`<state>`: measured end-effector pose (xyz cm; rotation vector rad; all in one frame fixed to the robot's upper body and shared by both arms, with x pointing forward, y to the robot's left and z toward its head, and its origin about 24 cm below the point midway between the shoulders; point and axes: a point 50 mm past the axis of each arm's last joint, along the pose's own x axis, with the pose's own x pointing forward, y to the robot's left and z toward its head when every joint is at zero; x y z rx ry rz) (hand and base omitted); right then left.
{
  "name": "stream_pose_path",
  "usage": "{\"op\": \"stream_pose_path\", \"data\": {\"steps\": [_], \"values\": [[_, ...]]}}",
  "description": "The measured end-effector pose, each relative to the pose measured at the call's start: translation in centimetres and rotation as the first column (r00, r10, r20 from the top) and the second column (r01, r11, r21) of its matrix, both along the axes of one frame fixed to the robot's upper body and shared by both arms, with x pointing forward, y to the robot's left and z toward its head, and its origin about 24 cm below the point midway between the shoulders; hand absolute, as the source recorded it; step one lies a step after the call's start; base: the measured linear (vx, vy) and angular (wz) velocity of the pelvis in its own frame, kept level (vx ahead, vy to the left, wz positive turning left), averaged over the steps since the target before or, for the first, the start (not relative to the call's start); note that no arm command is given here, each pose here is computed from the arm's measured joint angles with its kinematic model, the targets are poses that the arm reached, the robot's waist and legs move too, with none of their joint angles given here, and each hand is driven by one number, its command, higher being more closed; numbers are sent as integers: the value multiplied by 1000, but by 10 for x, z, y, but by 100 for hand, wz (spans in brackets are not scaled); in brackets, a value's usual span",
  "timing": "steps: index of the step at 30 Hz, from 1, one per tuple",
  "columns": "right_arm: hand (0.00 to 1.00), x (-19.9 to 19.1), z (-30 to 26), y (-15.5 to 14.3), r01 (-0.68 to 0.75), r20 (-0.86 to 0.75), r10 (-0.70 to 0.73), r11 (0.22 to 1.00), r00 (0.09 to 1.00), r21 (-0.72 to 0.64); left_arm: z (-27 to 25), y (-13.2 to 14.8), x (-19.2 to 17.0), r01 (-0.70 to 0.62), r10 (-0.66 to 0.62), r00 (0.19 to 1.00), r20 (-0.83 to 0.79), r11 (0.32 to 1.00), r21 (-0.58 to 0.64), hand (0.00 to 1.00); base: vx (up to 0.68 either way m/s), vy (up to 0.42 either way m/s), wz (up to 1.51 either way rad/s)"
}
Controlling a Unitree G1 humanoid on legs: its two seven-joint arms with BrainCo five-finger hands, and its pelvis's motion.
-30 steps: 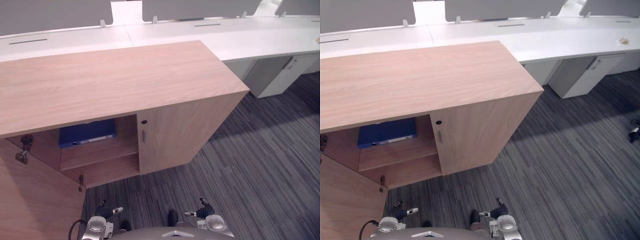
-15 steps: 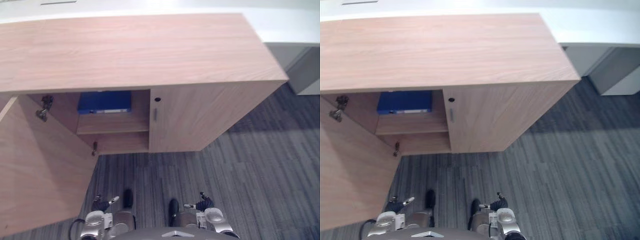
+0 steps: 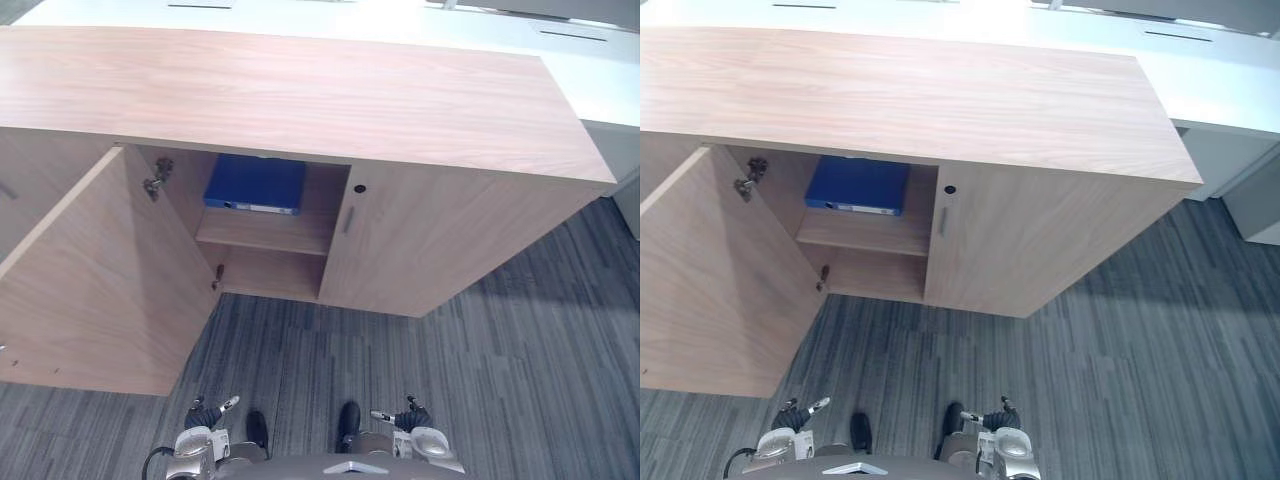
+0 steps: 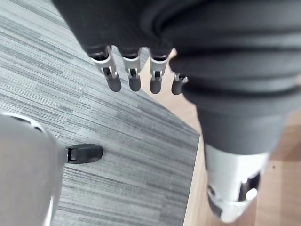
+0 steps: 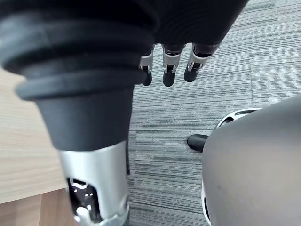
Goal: Walk over to the cabinet, pick up the folder, carry it to the office cabinet, place the folder inside the office cabinet, then close the office cabinet door
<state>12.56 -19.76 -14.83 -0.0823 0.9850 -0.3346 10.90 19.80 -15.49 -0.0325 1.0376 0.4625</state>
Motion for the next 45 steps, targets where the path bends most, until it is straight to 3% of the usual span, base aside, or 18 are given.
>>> {"op": "stream_pose_path", "data": {"steps": [4, 7, 12, 17, 25, 33, 37, 45], "values": [[0, -5, -3, -2, 8, -33, -9, 1000, 999, -19, 3, 19, -8, -185, 184, 983, 17, 982, 26, 0, 50, 10, 15], [0, -7, -3, -3, 14, -38, -16, 999, 999, -34, 24, 48, 7, -316, 297, 939, 175, 944, 94, 0, 58, -13, 14], [0, -6, -3, -2, -18, -42, 16, 998, 999, -58, 75, 89, 41, -399, 277, 850, 449, 894, 204, 0, 5, -4, 2], [0, -5, -3, 2, -42, -43, 39, 997, 998, -60, 106, 92, 62, -403, 198, 787, 585, 882, 244, 0, -15, -1, 0], [0, -12, -5, 6, -44, -56, 41, 998, 998, -53, 107, 91, 61, -418, 193, 790, 581, 864, 281, 0, 0, 0, 0], [0, -15, -5, 9, -39, -52, 37, 998, 998, -47, 80, 86, 30, -467, 309, 823, 477, 846, 257, 0, 5, 2, -6], [0, -18, -5, 9, -31, -58, 28, 998, 998, -46, 61, 100, -2, -547, 438, 819, 370, 791, 275, 0, 0, 0, 0], [0, -23, -8, 10, -28, -81, 25, 999, 996, -41, 51, 106, -30, -587, 513, 808, 289, 746, 315, 0, 14, -3, 11]]}}
